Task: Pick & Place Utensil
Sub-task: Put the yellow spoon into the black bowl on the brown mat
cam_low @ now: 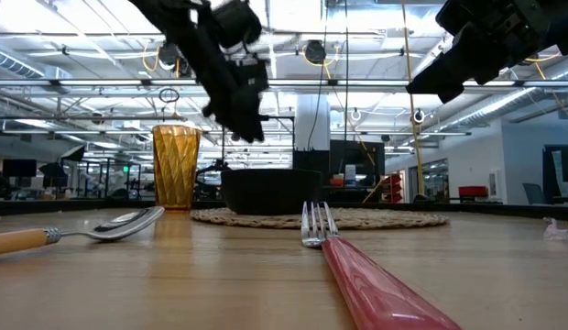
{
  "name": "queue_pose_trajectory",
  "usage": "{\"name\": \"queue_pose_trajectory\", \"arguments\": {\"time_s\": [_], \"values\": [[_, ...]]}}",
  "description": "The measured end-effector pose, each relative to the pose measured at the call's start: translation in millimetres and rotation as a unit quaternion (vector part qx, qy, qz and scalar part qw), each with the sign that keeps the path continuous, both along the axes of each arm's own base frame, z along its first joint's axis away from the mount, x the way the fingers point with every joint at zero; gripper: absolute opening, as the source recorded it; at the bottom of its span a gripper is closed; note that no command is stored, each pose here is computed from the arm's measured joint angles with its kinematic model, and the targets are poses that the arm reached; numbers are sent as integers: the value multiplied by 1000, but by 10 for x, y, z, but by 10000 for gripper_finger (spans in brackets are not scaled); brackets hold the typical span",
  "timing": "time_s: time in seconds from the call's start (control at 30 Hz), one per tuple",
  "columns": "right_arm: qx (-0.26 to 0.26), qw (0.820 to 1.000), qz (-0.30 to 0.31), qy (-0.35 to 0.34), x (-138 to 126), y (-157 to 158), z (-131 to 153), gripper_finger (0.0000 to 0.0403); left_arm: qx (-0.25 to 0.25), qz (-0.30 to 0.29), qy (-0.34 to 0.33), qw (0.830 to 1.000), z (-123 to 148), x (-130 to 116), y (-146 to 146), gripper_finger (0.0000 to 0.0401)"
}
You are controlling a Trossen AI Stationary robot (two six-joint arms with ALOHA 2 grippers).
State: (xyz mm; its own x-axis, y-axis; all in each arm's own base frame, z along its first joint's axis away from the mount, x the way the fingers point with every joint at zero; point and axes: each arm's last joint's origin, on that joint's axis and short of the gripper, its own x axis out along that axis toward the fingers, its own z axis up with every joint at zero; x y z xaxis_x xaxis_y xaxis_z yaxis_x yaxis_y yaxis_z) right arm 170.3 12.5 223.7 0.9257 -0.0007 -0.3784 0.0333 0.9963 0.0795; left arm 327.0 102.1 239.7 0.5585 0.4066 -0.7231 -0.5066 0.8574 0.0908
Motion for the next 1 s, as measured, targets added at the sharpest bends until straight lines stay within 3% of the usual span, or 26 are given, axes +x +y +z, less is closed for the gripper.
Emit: {"name": "queue_pose_trajectory", "arguments": {"time_s": [0.23,0.43,0.63,1.0], "values": [[0,1000,0,2,-1,0,-3,116,22,-80,-31,996,459,-221,-482,198],[-6,1000,3,2,-2,1,-4,116,29,-162,-28,986,589,-340,-1041,198],[-5,1000,4,0,0,1,-1,116,38,-203,-7,978,505,-438,-1549,198],[-13,1000,10,-4,23,5,0,116,96,-198,3,976,-38,-906,-2143,198]]}}
